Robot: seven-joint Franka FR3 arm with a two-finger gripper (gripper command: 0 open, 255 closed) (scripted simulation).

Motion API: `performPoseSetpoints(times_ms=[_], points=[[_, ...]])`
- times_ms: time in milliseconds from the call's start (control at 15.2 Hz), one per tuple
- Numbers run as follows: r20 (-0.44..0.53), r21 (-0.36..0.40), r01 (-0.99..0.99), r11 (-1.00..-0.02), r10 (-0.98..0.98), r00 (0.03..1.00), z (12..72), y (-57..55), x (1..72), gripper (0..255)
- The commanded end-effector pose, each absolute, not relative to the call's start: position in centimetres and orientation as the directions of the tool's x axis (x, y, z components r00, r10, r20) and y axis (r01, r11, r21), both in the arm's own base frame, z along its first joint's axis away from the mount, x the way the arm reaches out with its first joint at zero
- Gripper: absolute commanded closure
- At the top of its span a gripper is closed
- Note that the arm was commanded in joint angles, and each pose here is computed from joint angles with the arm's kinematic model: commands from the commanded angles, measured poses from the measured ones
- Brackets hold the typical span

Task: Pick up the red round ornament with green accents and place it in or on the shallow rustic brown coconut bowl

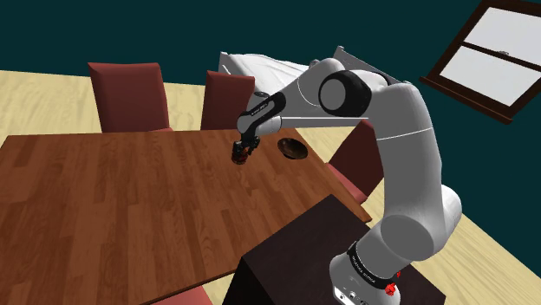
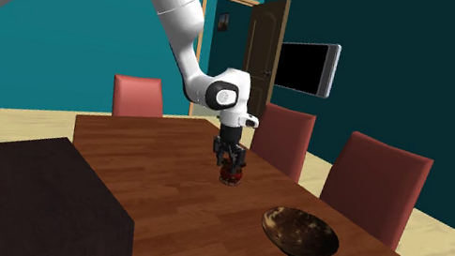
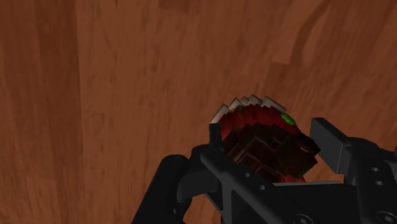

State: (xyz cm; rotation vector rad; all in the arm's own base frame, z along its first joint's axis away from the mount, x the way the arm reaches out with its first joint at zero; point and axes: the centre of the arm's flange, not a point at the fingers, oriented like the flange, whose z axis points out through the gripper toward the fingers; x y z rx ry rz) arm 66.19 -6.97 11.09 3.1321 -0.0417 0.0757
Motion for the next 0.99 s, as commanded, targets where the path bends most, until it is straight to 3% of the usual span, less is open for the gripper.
performPoseSetpoints(times_ms=[0, 924], points=[[0.046, 0.007, -0.027, -1.000, -0.026, 0.999, 11.0, -6.9, 66.1, 255], [0.046, 0.007, -0.027, -1.000, -0.026, 0.999, 16.1, -7.0, 66.1, 255]])
